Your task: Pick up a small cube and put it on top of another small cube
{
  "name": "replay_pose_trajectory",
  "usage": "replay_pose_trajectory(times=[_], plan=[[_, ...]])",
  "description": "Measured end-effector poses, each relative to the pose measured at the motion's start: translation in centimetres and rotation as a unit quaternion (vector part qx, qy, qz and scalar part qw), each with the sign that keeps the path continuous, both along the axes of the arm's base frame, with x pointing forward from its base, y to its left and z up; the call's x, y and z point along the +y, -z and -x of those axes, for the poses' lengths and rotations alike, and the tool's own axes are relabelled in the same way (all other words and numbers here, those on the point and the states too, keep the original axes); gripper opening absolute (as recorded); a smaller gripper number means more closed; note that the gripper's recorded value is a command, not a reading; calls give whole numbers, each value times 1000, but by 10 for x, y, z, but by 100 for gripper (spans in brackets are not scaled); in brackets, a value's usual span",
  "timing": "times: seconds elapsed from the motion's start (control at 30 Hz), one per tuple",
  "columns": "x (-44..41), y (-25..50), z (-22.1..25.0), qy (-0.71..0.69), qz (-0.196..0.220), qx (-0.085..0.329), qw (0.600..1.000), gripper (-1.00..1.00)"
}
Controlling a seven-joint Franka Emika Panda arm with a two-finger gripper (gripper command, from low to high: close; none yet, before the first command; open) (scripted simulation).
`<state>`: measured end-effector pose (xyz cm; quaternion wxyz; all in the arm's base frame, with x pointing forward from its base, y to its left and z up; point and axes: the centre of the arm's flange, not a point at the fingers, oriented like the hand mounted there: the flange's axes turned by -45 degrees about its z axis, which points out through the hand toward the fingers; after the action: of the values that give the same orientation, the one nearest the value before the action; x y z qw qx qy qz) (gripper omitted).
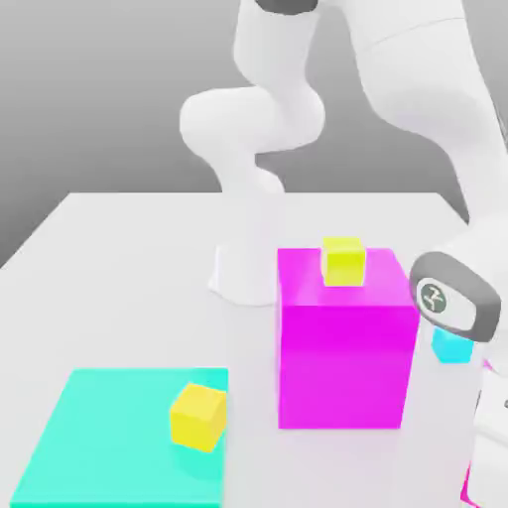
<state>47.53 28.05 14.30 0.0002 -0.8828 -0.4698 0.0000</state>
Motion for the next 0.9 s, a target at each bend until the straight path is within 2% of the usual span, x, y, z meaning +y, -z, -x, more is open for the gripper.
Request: replay_pose_trajectory(times=[0.1,0.43,0.9], plan=[[0,-7,0,0,0,0,1000,-100],[-30,-132,16,-51,20,-9,998,-100],[-108,-261,89,-150,28,-9,988,-100]])
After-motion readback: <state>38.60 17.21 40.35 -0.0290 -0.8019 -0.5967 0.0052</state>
